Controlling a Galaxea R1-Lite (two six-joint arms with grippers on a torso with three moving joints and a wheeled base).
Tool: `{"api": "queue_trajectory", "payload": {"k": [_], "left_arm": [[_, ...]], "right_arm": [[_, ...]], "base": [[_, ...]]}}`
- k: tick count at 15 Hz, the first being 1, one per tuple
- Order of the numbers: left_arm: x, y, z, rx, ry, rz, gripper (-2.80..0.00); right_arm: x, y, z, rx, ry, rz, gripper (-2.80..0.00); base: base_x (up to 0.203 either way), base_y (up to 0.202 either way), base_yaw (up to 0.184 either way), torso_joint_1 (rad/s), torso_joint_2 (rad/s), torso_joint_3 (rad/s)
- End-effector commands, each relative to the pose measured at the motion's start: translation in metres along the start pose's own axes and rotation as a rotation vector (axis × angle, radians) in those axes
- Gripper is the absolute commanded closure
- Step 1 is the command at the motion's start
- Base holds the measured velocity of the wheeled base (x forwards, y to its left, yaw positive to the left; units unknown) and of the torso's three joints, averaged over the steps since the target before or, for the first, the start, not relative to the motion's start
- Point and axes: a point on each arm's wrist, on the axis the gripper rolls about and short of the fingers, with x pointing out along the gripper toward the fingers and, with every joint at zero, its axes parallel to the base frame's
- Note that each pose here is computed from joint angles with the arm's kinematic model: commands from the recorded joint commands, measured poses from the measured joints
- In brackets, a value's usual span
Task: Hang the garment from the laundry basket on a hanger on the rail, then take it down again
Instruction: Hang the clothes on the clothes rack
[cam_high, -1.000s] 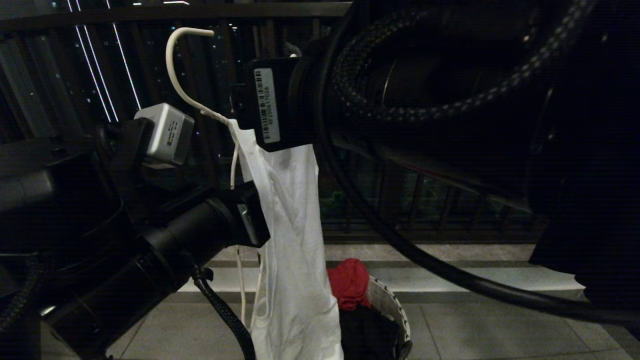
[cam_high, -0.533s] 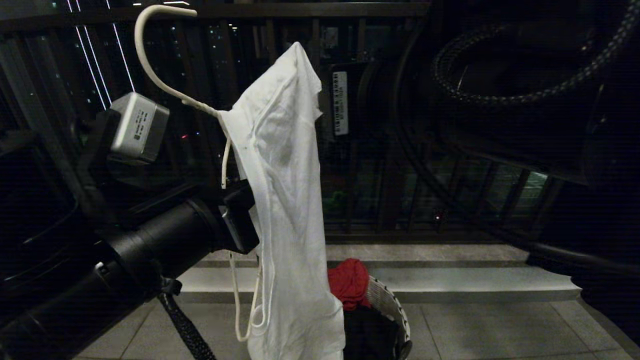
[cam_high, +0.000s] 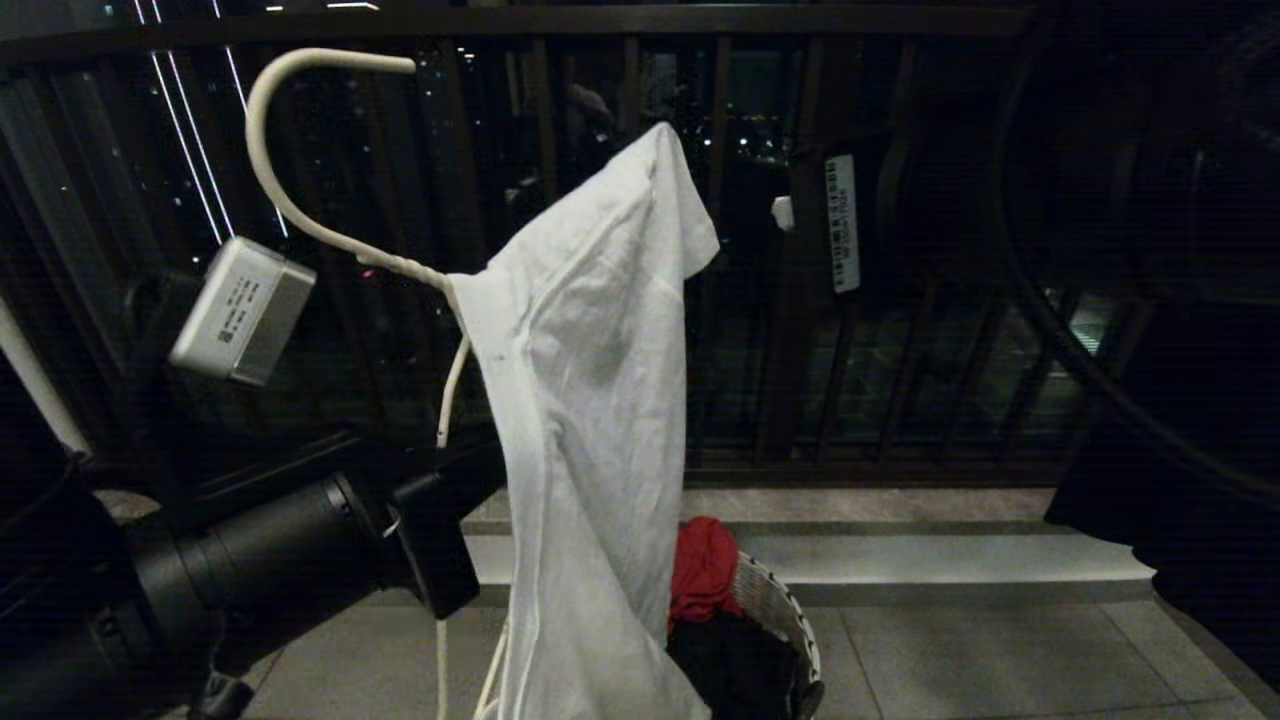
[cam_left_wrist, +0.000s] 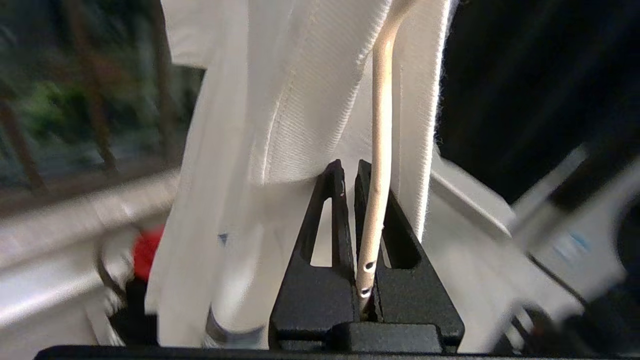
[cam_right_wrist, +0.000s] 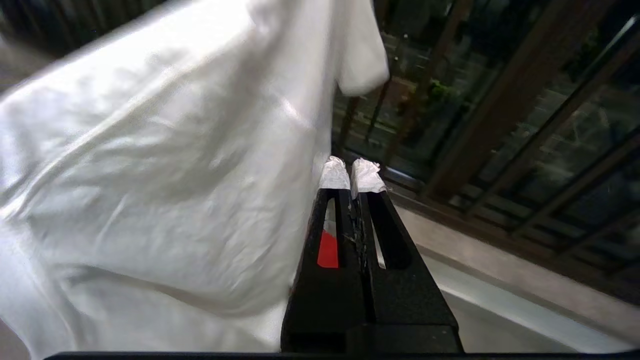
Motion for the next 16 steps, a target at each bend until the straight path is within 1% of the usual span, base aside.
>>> {"api": "queue_trajectory", "payload": {"k": [1, 2, 3, 4, 5, 6, 7, 8, 9, 10, 11, 12, 13, 16], "left_arm": [[-0.011, -0.002, 0.002, -0.032, 0.049, -0.07, 0.0], [-0.017, -0.003, 0.003, -0.052, 0.069, -0.111, 0.0], [-0.021, -0.004, 0.004, -0.066, 0.08, -0.131, 0.0], [-0.022, -0.004, 0.004, -0.068, 0.084, -0.134, 0.0], [-0.022, -0.004, 0.004, -0.068, 0.085, -0.134, 0.0], [-0.023, -0.004, 0.004, -0.068, 0.082, -0.135, 0.0], [-0.025, -0.004, 0.006, -0.068, 0.077, -0.145, 0.0], [-0.027, -0.005, 0.007, -0.068, 0.076, -0.162, 0.0], [-0.03, -0.005, 0.007, -0.068, 0.083, -0.181, 0.0], [-0.033, -0.006, 0.006, -0.07, 0.111, -0.191, 0.0], [-0.037, -0.006, 0.007, -0.073, 0.14, -0.208, 0.0], [-0.04, -0.007, 0.009, -0.075, 0.162, -0.222, 0.0], [-0.042, -0.007, 0.009, -0.076, 0.181, -0.226, 0.0], [-0.042, -0.007, 0.009, -0.077, 0.194, -0.232, 0.0]], "right_arm": [[-0.011, -0.007, 0.002, -0.049, -0.003, 0.028, 0.0], [-0.014, -0.007, 0.002, -0.087, 0.0, 0.042, 0.0], [-0.017, -0.007, 0.003, -0.114, -0.008, 0.078, 0.0], [-0.021, -0.005, 0.004, -0.143, -0.017, 0.125, 0.0], [-0.022, -0.004, 0.005, -0.185, -0.02, 0.139, -2.8], [-0.022, -0.003, 0.004, -0.237, -0.024, 0.16, -2.8], [-0.023, -0.002, 0.004, -0.272, -0.03, 0.224, -2.8], [-0.024, -0.001, 0.003, -0.332, -0.036, 0.297, -2.8], [-0.024, -0.001, 0.002, -0.413, -0.026, 0.337, -2.8], [-0.022, 0.001, -0.001, -0.46, 0.008, 0.358, -2.8], [-0.02, 0.002, -0.001, -0.484, 0.012, 0.398, -2.8], [-0.016, 0.003, -0.001, -0.487, 0.012, 0.433, -2.8], [-0.013, 0.003, 0.0, -0.497, 0.008, 0.438, -2.8], [-0.016, 0.002, -0.001, -0.525, 0.003, 0.442, -2.8]], "base": [[0.0, 0.0, 0.0, 0.0, 0.0, 0.0], [0.0, 0.0, 0.0, 0.0, 0.0, 0.0], [0.0, 0.0, 0.0, 0.0, 0.0, 0.0], [0.0, 0.0, 0.0, 0.0, 0.0, 0.0], [0.0, 0.0, 0.0, 0.0, 0.0, 0.0], [0.0, 0.0, 0.0, 0.0, 0.0, 0.0], [0.0, 0.0, 0.0, 0.0, 0.0, 0.0], [0.0, 0.0, 0.0, 0.0, 0.0, 0.0], [0.0, 0.0, 0.0, 0.0, 0.0, 0.0], [0.0, 0.0, 0.0, 0.0, 0.0, 0.0], [0.0, 0.0, 0.0, 0.0, 0.0, 0.0], [0.0, 0.0, 0.0, 0.0, 0.0, 0.0], [0.0, 0.0, 0.0, 0.0, 0.0, 0.0], [0.0, 0.0, 0.0, 0.0, 0.0, 0.0]]}}
